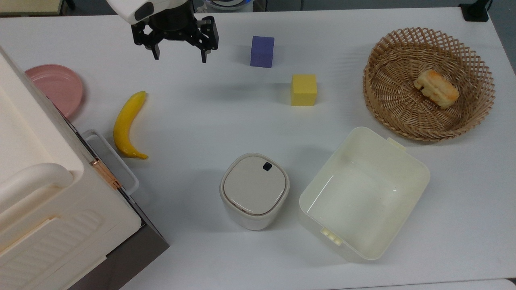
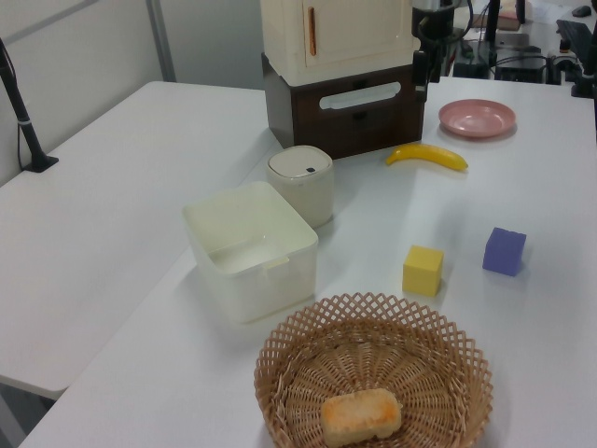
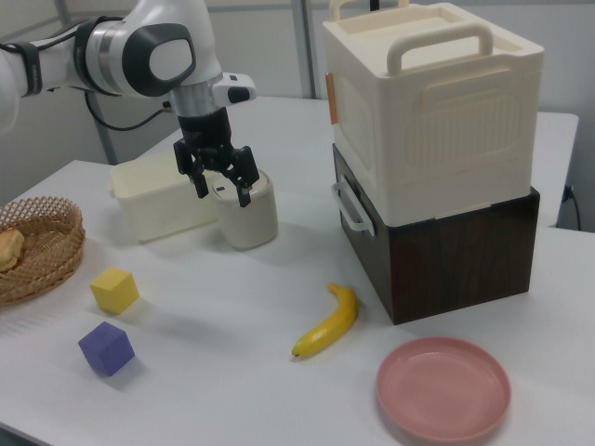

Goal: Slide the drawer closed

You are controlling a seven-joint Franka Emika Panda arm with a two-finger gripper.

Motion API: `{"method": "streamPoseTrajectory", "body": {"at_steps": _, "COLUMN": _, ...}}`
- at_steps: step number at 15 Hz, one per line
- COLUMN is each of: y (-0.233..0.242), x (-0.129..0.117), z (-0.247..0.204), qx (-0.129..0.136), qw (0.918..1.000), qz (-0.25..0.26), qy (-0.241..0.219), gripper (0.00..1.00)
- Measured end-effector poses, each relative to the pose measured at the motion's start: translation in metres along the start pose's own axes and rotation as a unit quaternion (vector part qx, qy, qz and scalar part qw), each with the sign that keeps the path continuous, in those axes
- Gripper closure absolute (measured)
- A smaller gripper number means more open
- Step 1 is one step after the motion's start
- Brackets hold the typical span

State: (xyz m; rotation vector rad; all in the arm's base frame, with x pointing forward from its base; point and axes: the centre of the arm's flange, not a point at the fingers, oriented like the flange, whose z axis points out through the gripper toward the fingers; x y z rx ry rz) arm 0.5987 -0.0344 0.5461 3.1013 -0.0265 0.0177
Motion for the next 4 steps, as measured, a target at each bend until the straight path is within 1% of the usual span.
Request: {"method": "streamPoseTrajectory", "body": {"at_steps": 4, "y": 0.0018, "x": -0.0004, "z": 0.0002, "qx": 0.0, "qw": 1.0, "qz": 0.001, "qy": -0.001, "gripper": 0.0}}
